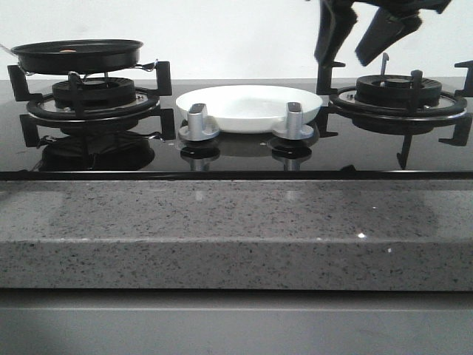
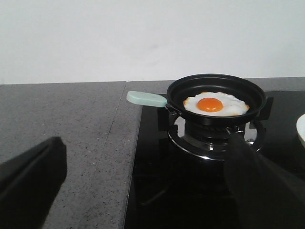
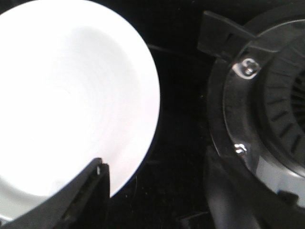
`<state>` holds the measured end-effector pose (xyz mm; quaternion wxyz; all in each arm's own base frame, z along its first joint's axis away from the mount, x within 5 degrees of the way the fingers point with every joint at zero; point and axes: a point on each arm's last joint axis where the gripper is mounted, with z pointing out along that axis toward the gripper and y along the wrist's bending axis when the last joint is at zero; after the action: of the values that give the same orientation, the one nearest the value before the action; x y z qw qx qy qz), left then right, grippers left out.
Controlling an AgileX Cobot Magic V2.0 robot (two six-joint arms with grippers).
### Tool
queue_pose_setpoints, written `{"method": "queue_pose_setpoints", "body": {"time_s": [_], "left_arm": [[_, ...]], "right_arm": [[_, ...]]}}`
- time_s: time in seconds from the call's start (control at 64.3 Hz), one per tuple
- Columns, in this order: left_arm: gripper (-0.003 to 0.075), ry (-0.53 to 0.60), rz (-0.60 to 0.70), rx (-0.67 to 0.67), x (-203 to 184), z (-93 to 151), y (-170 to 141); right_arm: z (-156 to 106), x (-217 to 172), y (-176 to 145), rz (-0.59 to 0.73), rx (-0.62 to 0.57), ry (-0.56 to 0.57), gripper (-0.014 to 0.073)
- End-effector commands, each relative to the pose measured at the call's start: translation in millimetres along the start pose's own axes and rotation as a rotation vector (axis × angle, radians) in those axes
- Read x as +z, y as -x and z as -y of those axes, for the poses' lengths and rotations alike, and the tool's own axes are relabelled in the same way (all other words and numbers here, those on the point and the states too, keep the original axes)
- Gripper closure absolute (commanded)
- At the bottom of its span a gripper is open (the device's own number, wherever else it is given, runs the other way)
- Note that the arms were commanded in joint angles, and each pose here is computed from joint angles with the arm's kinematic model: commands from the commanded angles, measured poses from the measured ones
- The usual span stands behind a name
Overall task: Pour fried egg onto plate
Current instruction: 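Lower the right gripper to the white plate rim and grasp it, then lift the white plate with the right gripper and move it toward the pan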
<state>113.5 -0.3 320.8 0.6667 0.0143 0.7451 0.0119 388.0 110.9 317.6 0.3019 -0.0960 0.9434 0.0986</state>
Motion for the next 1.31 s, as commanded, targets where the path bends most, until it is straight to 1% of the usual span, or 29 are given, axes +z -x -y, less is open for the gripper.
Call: {"method": "queue_pose_setpoints", "body": {"time_s": [0.0, 0.078, 0.124, 0.265, 0.576, 0.731, 0.794, 0.902, 1.043, 1.12, 1.198, 1.229, 1.291], "left_arm": [[0.0059, -0.007, 0.118, -0.010, -1.3, 0.4, 20.4], [0.0059, -0.007, 0.118, -0.010, -1.3, 0.4, 20.4], [0.0059, -0.007, 0.118, -0.010, -1.3, 0.4, 20.4], [0.0059, -0.007, 0.118, -0.010, -1.3, 0.4, 20.4], [0.0059, -0.007, 0.118, -0.010, -1.3, 0.4, 20.4], [0.0059, -0.007, 0.118, -0.010, -1.3, 0.4, 20.4], [0.0059, -0.007, 0.118, -0.010, -1.3, 0.4, 20.4], [0.0059, -0.007, 0.118, -0.010, -1.3, 0.4, 20.4], [0.0059, -0.007, 0.116, -0.010, -1.1, 0.4, 19.6], [0.0059, -0.007, 0.115, -0.010, -1.1, 0.4, 19.5], [0.0059, -0.007, 0.115, -0.010, -1.1, 0.4, 19.5], [0.0059, -0.007, 0.115, -0.010, -1.1, 0.4, 19.5], [0.0059, -0.007, 0.115, -0.010, -1.1, 0.4, 19.5]], "right_arm": [[-5.5, -17.8, 22.5, 0.051, -0.021, 0.022, 0.0145], [-6.2, -10.5, 33.2, 0.022, -0.026, 0.025, 0.0169], [-6.7, -4.2, 39.0, -0.003, -0.027, 0.030, 0.0198], [-7.0, 11.6, 49.9, -0.065, -0.026, 0.044, 0.0245], [-3.8, 40.4, 59.3, -0.172, -0.034, 0.047, 0.0248], [-3.5, 43.4, 59.7, -0.172, -0.033, 0.047, 0.0248], [-3.3, 44.4, 59.2, -0.177, -0.033, 0.047, 0.0263], [-2.9, 47.6, 57.8, -0.190, -0.035, 0.047, 0.0321], [-2.5, 47.7, 57.9, -0.189, -0.037, 0.046, 0.0428], [-1.4, 47.5, 57.4, -0.195, -0.035, 0.045, 0.0524], [0.2, 47.2, 56.5, -0.207, -0.033, 0.044, 0.0639], [0.6, 47.1, 56.2, -0.211, -0.032, 0.043, 0.0668], [1.9, 46.8, 55.5, -0.219, -0.030, 0.042, 0.0654]]}}
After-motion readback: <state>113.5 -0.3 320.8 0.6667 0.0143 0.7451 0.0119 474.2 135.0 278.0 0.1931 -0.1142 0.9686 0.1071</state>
